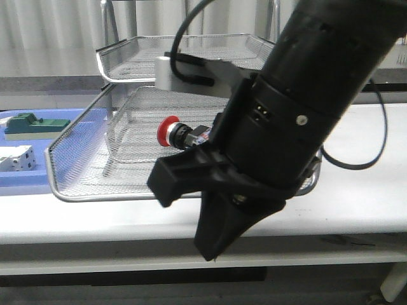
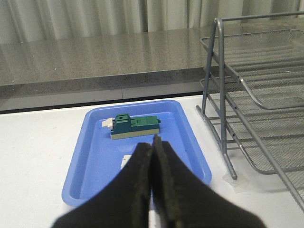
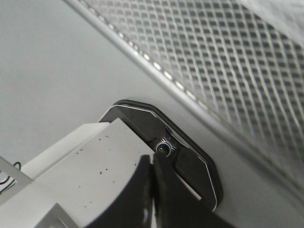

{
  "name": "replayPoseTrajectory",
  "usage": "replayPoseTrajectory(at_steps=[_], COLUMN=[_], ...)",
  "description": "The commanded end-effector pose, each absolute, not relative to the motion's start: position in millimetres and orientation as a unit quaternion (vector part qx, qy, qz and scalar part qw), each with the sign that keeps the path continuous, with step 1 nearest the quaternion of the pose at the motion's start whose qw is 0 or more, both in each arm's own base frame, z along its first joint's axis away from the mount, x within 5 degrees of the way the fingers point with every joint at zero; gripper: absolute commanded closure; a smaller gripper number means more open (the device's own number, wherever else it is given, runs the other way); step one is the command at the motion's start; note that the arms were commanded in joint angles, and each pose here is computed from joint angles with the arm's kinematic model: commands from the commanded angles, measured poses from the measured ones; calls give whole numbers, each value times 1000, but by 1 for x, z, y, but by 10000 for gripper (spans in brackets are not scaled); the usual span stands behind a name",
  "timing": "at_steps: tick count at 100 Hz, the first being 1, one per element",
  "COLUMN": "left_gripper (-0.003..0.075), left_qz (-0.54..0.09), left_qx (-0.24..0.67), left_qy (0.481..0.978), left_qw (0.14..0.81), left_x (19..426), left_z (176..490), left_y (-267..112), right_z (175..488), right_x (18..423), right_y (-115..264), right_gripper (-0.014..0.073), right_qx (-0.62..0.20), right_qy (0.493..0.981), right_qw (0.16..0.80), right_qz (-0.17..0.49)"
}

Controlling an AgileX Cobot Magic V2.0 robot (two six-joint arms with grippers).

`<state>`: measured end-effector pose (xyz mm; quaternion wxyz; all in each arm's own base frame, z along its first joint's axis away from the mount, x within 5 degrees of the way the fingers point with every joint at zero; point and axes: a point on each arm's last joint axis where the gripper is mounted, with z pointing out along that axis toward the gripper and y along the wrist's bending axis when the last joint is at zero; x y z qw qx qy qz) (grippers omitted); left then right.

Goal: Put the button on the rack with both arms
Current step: 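Push the middle tray back into the rack with the right gripper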

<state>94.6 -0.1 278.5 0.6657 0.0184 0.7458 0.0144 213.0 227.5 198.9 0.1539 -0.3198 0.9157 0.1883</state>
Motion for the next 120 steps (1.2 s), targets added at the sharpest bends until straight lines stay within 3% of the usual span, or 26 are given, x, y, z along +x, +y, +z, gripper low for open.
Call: replayPoseTrajectory(at_steps=[1,58,120], left_gripper=[741,741,741], left_qz=[19,19,19], left_qx=[-2,-2,-2], left_qy=[716,716,716], left_qw=[698,698,698], left_x=[95,95,95], left_z=[293,293,293], left_y=[3,3,3], right_z=[211,217,227], right_x=[222,254,343], right_y=[236,245,222], right_gripper=[655,655,655], right_qx=[-333,-398,-348], right_qy=[904,876,882], right_qw=[189,243,310], right_qz=[192,125,75])
